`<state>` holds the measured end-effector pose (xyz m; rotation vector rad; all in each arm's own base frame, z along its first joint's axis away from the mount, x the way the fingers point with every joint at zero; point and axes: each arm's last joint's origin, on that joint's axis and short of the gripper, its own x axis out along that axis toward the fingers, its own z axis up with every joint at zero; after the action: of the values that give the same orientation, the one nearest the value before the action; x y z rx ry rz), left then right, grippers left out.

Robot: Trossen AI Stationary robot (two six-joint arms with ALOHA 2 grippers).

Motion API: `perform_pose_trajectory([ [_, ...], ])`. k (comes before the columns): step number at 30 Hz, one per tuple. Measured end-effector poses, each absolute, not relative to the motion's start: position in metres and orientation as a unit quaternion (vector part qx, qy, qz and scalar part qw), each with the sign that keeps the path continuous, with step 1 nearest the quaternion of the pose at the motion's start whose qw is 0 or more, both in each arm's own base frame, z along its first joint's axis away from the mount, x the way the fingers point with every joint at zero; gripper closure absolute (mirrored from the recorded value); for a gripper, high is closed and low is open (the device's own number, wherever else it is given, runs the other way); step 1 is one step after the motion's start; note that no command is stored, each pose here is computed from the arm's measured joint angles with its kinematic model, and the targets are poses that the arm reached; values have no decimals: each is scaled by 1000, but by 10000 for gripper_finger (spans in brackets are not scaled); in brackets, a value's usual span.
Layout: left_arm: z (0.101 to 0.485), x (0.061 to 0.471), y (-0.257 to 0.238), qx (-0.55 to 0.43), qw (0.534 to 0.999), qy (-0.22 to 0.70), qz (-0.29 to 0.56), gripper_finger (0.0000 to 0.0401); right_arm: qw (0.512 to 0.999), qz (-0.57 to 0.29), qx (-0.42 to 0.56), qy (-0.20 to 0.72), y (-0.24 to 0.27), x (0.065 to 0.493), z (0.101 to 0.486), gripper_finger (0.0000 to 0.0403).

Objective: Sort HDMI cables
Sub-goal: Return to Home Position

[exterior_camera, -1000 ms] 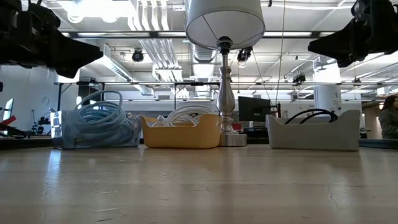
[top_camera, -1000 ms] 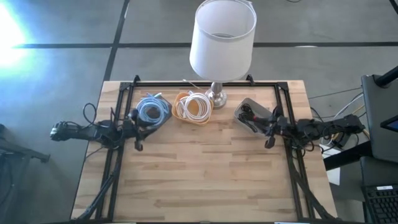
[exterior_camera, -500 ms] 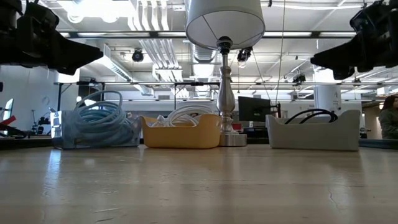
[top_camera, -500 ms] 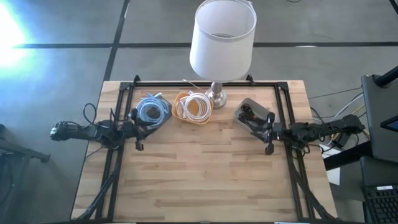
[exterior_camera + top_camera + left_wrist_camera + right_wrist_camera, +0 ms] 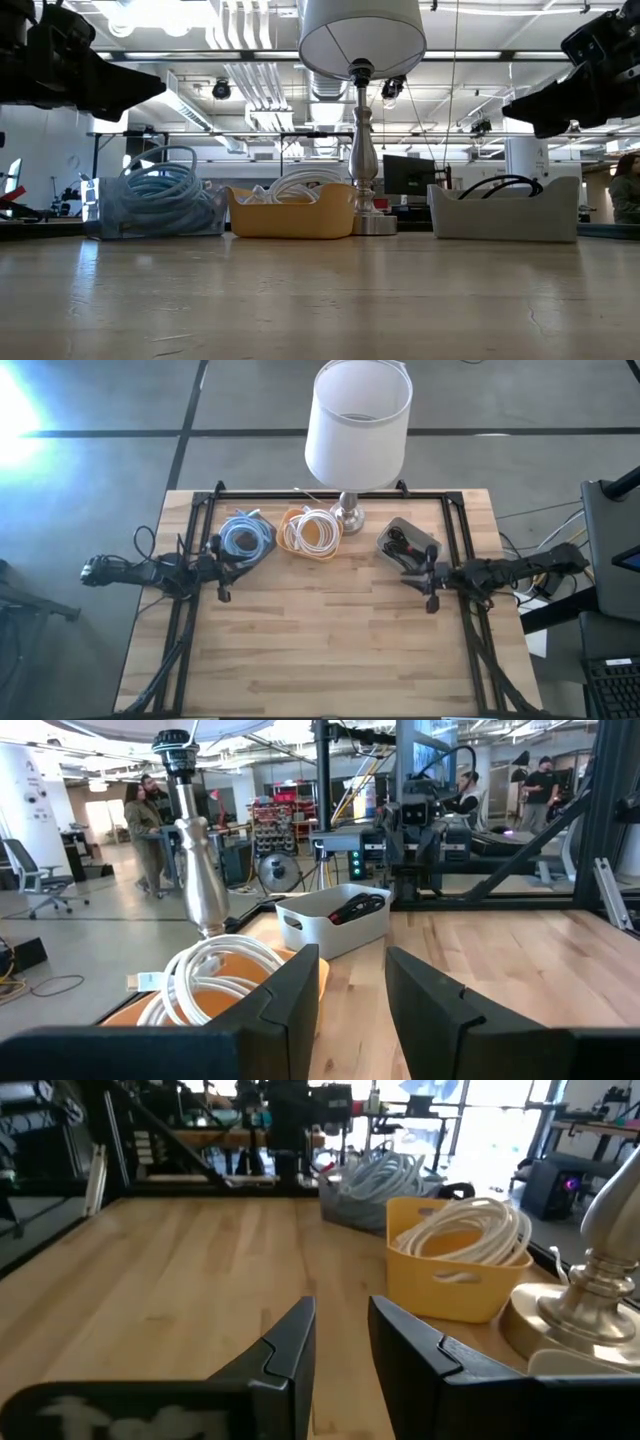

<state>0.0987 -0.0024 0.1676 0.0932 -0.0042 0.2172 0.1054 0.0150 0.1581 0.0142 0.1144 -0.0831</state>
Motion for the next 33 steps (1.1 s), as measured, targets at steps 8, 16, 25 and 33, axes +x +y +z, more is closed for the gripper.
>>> perform_pose_trajectory([
  [8, 168, 99, -2, 46, 993, -2, 108, 279, 994, -44, -7, 102, 16, 110, 150, 328],
  [16, 168, 99, -2, 46, 993, -2, 108, 279, 991, -45, -10, 127, 16, 112, 145, 334],
  [25, 168, 99, -2, 46, 993, -2, 108, 279, 990, -45, -11, 132, 16, 113, 144, 319],
  [33, 168, 99, -2, 46, 993, -2, 108, 279, 990, -45, -11, 132, 16, 113, 144, 312],
])
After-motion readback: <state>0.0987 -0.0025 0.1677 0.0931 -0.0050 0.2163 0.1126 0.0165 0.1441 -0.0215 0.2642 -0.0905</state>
